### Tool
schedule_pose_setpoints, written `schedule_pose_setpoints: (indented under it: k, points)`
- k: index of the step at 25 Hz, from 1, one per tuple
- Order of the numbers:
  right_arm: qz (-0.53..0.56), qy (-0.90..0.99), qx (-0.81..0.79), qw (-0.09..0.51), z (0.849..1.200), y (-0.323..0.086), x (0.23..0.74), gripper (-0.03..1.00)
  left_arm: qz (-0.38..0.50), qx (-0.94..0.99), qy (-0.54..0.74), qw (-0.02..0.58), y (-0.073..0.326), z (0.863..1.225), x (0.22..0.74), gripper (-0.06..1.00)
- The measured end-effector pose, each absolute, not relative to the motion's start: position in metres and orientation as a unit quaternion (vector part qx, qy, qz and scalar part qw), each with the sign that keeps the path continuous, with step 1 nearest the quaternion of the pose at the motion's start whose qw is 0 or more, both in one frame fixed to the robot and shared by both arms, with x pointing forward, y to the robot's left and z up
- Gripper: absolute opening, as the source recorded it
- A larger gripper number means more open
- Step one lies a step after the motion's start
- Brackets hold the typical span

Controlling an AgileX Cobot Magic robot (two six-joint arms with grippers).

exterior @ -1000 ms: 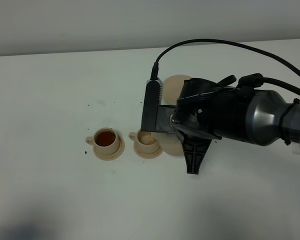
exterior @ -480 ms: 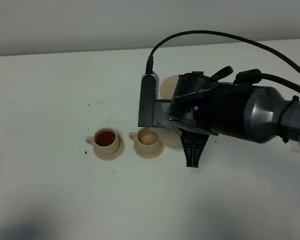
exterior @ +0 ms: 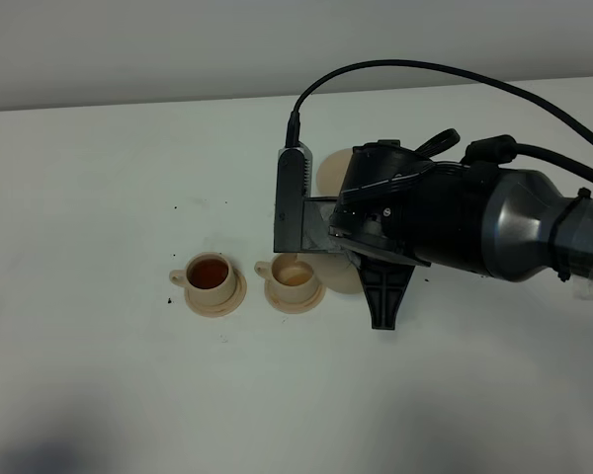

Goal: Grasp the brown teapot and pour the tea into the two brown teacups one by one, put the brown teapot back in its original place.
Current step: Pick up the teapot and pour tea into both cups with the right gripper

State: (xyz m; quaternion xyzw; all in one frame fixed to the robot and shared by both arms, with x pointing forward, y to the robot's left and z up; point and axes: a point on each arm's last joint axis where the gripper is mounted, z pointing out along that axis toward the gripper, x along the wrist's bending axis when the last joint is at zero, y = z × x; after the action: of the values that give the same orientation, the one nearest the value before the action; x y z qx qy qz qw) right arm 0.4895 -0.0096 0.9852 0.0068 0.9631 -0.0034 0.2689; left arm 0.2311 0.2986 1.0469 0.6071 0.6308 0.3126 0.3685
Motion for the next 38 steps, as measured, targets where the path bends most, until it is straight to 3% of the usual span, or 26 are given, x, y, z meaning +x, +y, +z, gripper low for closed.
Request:
schedule_pose_setpoints:
  k: [38]
  points:
    - [-0.034, 0.957, -0.032, 0.287, 0.978, -0.002, 0.491, 0.12, 0.313, 0.607, 0.631, 0.368, 0.299, 1.047, 0.231, 0.41]
